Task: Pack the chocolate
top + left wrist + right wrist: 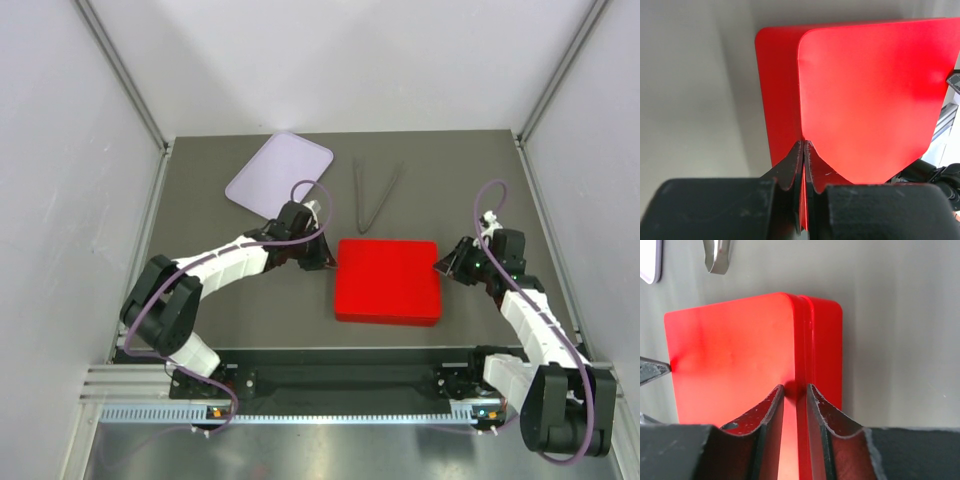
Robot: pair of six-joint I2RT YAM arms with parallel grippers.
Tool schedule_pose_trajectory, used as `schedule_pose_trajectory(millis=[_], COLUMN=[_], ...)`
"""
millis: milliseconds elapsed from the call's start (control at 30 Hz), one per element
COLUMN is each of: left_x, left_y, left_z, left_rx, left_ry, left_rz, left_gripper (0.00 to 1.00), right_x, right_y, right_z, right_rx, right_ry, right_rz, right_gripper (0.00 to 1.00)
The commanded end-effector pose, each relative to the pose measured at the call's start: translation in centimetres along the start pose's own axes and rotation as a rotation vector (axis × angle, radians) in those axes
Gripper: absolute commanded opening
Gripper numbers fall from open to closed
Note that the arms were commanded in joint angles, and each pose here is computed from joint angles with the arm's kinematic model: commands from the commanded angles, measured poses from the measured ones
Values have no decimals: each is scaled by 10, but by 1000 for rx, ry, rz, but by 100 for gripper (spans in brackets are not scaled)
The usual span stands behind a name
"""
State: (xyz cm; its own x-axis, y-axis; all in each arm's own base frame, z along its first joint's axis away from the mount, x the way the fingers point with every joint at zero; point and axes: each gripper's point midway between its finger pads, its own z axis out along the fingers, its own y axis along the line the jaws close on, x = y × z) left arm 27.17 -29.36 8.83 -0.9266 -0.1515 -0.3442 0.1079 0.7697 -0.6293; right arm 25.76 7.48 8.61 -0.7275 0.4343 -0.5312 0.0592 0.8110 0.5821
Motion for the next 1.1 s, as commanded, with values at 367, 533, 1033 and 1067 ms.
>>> schedule_pose_trajectory(millis=[367,533,1033,1067], left_x=[-7,-13,-35,-30], left_y=[-11,-11,-59,-64], left_z=[-12,-22,-63,-61], left_rx=[29,17,220,261], left_ry=[-65,-106,-207,-187], left_rz=[15,21,56,56], left_gripper=[11,14,29,28], right_x=[36,50,71,69], right_y=[-11,-17,-8,-7], right_z=[20,25,37,38], right_rx=[-31,-41,-55,-57], right_ry=[3,5,46,45], right_rz=[143,184,180,176], right_gripper=[25,24,24,25])
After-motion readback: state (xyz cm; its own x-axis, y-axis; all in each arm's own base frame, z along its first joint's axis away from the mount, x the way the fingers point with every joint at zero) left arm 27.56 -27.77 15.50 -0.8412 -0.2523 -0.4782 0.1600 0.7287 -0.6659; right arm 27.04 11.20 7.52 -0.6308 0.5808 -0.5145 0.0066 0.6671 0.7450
